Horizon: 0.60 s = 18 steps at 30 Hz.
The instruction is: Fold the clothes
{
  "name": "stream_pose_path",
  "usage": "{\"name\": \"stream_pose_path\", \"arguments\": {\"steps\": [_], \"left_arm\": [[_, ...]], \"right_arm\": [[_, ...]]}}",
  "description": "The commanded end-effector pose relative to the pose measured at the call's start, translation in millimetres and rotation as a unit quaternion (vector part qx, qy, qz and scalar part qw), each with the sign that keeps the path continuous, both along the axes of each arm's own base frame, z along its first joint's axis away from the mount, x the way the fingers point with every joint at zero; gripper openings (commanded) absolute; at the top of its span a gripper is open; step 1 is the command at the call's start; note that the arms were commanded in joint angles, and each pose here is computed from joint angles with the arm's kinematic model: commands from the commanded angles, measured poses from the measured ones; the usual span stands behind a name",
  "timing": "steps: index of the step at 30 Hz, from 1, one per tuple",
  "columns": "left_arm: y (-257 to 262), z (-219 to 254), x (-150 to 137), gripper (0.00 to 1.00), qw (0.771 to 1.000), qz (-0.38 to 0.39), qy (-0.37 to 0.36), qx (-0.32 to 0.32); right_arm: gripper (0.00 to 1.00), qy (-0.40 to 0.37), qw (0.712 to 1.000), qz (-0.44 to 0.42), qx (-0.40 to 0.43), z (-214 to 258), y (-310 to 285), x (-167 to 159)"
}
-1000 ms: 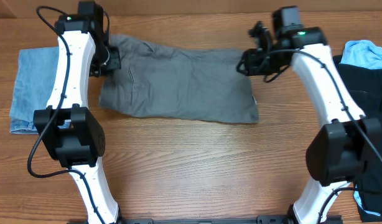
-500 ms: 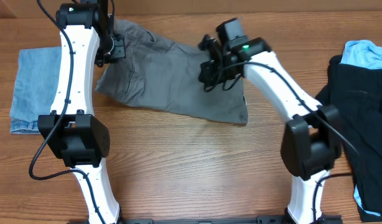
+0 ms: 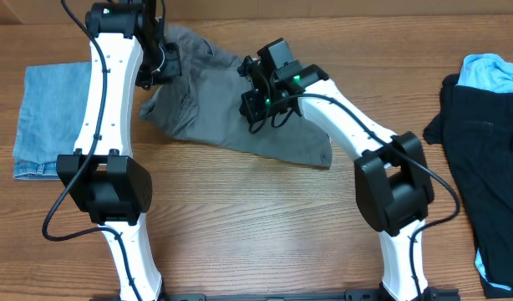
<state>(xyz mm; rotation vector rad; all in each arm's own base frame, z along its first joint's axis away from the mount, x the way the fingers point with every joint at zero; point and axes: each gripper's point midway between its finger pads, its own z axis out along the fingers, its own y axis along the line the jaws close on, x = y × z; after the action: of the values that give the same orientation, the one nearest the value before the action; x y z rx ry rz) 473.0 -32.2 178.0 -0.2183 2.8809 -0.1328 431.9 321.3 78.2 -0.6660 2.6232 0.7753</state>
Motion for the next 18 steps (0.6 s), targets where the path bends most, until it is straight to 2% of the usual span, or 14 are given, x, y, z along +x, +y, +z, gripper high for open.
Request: {"name": "stream_pose_path", "arguments": {"steps": [1, 6, 10, 18], "left_arm": [[-11, 37, 12, 0.04, 0.998, 0.005, -0.052, -0.029], [-19, 60, 16, 0.04, 0.995, 0.005, -0.082, -0.053], [-30, 61, 11, 0.04, 0.994, -0.002, -0.073, -0.078], [-39, 59, 5, 0.04, 0.995, -0.011, -0.061, -0.077]], "right_arm": [[0.04, 0.024, 1.000, -0.001, 0.006, -19, 21, -10], [0.04, 0.011, 1.000, 0.021, 0.009, -27, 44, -19], [0.04, 0.009, 1.000, -0.006, -0.017, -45, 50, -18], [0.04, 0.012, 1.000, -0.011, -0.012, -82, 72, -20]]}}
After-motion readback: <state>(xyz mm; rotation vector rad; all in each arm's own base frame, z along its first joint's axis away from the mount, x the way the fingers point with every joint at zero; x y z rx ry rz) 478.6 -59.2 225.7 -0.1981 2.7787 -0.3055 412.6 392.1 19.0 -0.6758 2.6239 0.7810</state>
